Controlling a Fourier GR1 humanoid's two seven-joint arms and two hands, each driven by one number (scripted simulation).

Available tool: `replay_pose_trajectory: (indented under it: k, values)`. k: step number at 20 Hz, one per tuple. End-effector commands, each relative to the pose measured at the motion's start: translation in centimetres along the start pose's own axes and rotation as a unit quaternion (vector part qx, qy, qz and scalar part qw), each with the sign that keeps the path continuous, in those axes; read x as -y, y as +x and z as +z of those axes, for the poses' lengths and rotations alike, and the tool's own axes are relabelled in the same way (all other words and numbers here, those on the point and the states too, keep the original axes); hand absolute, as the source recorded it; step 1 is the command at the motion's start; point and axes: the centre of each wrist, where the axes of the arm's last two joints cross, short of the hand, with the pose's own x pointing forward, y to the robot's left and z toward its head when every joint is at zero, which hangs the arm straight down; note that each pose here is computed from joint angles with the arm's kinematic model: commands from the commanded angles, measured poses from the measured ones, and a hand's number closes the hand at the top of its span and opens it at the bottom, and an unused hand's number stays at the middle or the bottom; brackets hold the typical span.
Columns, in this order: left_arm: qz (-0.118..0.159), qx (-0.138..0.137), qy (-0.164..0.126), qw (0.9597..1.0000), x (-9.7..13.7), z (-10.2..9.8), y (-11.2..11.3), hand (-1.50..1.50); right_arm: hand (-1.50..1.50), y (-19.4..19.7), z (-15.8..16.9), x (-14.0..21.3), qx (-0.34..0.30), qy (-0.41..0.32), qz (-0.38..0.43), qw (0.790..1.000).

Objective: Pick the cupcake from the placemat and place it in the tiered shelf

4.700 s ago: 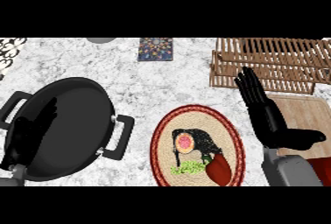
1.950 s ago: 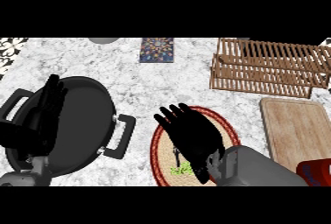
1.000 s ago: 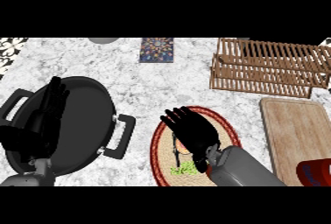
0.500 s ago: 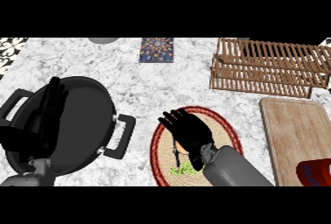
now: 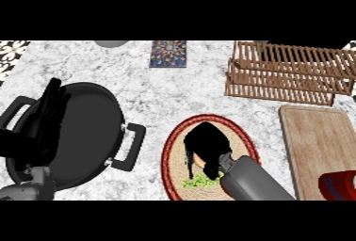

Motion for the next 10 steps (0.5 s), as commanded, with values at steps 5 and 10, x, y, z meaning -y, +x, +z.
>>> replay_pose_trajectory:
  k: [5, 10]
  values:
    - [-0.003, -0.007, 0.030, 0.9995, -0.9, 0.8, -0.5, 0.00, 1.50, -9.0, 4.3, -3.5, -0.324, -0.032, -0.157, 0.932]
    - [-0.008, 0.004, 0.015, 0.9998, -1.2, 0.7, -0.7, 0.00, 1.50, -6.9, 6.9, -1.9, -0.353, -0.083, -0.199, 0.910]
